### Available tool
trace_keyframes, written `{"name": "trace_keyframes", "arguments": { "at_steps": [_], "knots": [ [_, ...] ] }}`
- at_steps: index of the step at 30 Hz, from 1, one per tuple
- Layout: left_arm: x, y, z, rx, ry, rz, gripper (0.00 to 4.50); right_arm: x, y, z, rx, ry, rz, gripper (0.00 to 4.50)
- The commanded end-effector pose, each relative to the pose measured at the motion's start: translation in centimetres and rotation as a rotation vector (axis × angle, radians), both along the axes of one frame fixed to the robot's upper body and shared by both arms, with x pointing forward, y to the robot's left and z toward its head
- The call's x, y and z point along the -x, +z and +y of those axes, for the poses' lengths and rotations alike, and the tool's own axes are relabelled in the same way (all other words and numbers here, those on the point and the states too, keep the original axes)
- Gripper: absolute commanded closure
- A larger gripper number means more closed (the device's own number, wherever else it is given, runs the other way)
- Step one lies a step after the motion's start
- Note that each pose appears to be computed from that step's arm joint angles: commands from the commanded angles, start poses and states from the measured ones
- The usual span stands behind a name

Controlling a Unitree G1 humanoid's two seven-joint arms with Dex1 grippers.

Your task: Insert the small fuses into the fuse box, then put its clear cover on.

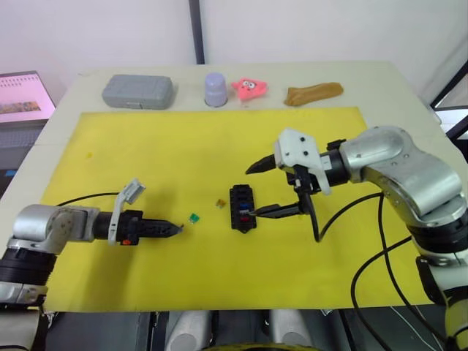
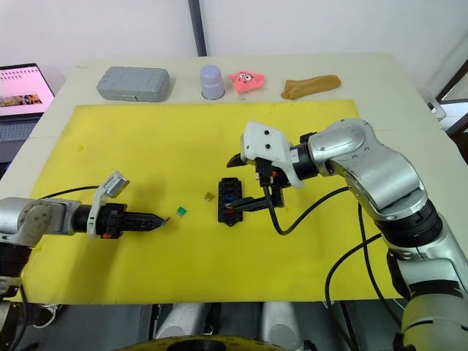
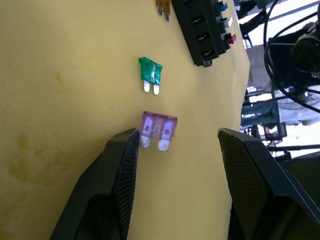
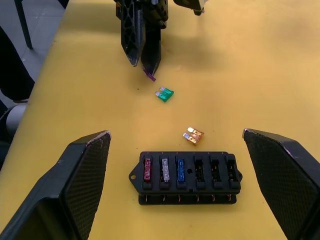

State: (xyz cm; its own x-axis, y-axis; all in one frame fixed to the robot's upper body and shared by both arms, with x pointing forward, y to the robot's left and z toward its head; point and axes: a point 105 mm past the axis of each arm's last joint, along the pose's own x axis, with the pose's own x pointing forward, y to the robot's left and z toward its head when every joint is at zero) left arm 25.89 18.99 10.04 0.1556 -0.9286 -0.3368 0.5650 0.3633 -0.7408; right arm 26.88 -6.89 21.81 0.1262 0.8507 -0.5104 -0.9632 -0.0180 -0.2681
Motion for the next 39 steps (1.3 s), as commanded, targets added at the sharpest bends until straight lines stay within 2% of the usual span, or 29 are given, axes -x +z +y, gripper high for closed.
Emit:
{"name": "trace_keyframes", "arguments": {
  "at_steps": [1, 10, 19, 26, 30, 39],
  "knots": [
    [-0.5, 0.6, 0.8, -0.020, 0.019, -0.035, 1.85, 0.7, 1.0, 0.5, -0.012, 0.035, -0.041, 0.00],
    [-0.6, -0.1, 0.2, -0.007, 0.005, -0.019, 1.85, 0.6, 0.9, 0.6, -0.005, 0.035, -0.040, 0.00],
    [-0.6, -0.8, -1.7, -0.009, -0.092, -0.007, 1.85, 0.5, 0.9, 0.6, 0.003, 0.032, -0.043, 0.00],
    [-0.2, -1.1, -1.3, -0.025, -0.117, 0.008, 1.85, 0.5, 0.8, 0.4, 0.006, 0.016, -0.045, 0.00],
    [-0.2, -1.2, -0.8, -0.037, -0.108, 0.010, 3.60, 0.5, 0.7, 0.4, 0.006, 0.013, -0.045, 0.00],
    [0.1, -1.4, -0.4, -0.044, -0.105, 0.012, 3.60, 0.3, 0.6, 0.6, 0.005, 0.015, -0.047, 0.00]
  ]
}}
